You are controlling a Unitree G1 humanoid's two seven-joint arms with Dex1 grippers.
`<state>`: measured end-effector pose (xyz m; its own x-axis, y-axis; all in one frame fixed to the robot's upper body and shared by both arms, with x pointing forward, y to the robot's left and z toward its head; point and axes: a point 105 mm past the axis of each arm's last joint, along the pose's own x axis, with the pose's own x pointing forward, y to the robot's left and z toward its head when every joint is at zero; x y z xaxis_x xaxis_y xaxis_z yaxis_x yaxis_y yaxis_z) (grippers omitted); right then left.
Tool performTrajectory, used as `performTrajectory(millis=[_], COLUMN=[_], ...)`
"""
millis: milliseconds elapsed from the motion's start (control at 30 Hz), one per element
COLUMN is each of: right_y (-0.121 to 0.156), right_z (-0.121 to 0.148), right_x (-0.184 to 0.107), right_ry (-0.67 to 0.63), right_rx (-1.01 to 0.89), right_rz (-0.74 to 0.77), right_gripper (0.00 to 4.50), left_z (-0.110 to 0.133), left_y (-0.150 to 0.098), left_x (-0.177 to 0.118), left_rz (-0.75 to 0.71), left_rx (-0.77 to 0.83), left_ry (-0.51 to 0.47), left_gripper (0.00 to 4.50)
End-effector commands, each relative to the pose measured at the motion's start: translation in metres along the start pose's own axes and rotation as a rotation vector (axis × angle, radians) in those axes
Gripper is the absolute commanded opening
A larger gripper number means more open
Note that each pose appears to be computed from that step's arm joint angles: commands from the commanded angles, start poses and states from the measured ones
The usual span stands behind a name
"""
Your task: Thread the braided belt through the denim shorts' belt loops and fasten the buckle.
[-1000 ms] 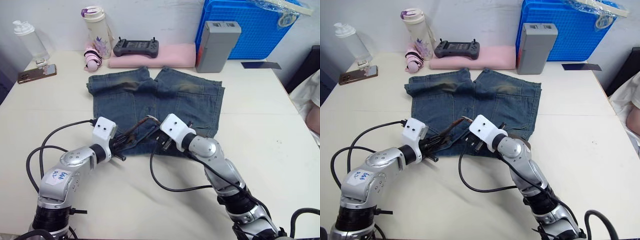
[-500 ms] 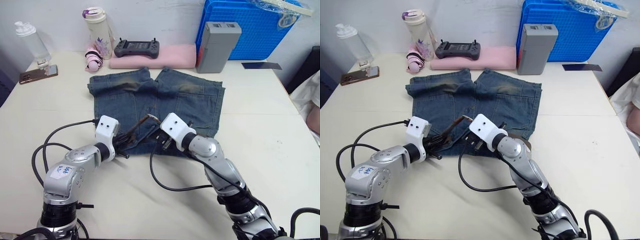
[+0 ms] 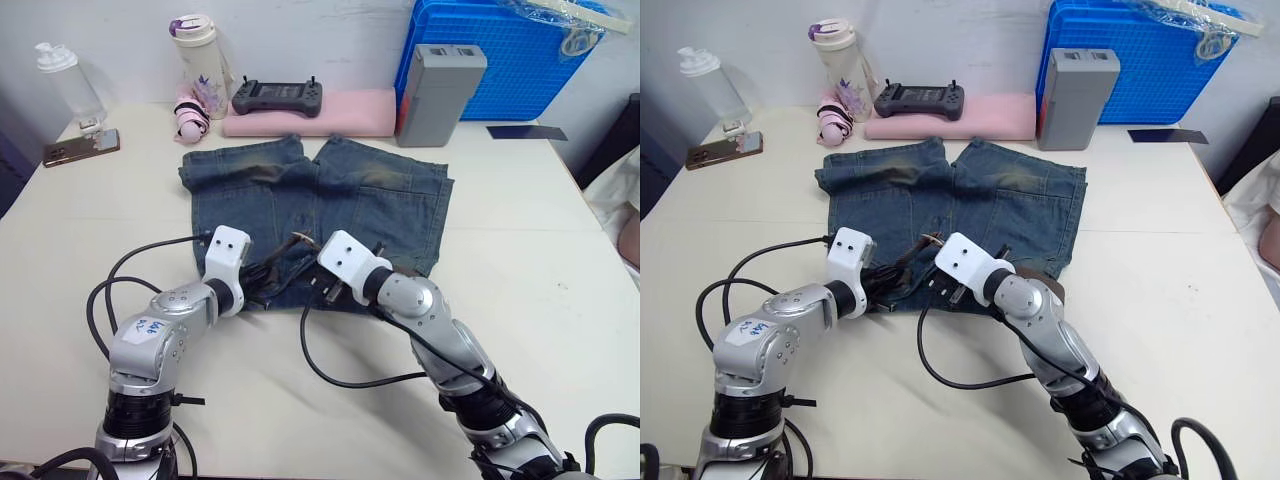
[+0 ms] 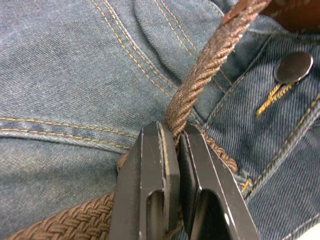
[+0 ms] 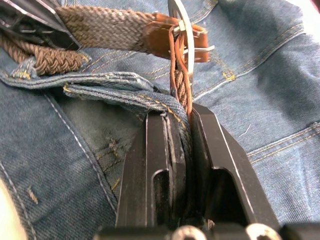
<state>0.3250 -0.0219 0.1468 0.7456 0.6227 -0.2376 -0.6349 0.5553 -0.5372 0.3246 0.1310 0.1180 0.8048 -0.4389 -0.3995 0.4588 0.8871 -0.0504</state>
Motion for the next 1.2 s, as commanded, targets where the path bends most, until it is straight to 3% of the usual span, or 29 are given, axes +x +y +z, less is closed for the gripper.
performTrajectory(millis=[33,333,400,467,500,600,767,867,1067,1200], right_y=[0.007,0.02,0.022,0.022,0.019,0.006,-0.031,-0.05,-0.043,-0.038], right_z=[0.016,0.012,0.012,0.01,0.009,0.016,0.039,0.043,0.024,0.016], right_x=[-0.001,0.002,-0.003,-0.01,-0.013,-0.026,-0.042,-0.035,-0.009,-0.002], right_ry=[-0.042,-0.019,-0.033,-0.039,-0.041,-0.076,-0.173,-0.192,-0.138,-0.128], right_rx=[-0.049,-0.136,-0.178,-0.212,-0.223,-0.214,-0.227,-0.361,-0.65,-0.677], right_rz=[0.042,0.17,0.212,0.249,0.252,0.265,0.195,0.098,0.097,0.114], right_gripper=[0.02,0.02,0.95,1.53,2.12,3.36,3.36,3.36,3.36,3.36], left_z=[-0.024,-0.009,-0.01,-0.011,-0.012,-0.014,-0.015,-0.015,-0.012,-0.011], left_y=[-0.035,-0.045,-0.044,-0.043,-0.043,-0.042,-0.042,-0.041,-0.042,-0.042], left_x=[0.013,0.022,0.022,0.023,0.023,0.023,0.025,0.026,0.027,0.027], left_rz=[-0.155,-0.213,-0.217,-0.224,-0.227,-0.234,-0.229,-0.224,-0.215,-0.208], left_rx=[-0.004,0.072,0.142,0.19,0.207,0.261,0.306,0.329,0.377,0.383], left_ry=[0.107,0.062,0.067,0.071,0.073,0.079,0.077,0.07,0.054,0.044], left_gripper=[0.0,0.0,0.0,0.0,0.0,0.0,0.0,0.0,0.0,0.0])
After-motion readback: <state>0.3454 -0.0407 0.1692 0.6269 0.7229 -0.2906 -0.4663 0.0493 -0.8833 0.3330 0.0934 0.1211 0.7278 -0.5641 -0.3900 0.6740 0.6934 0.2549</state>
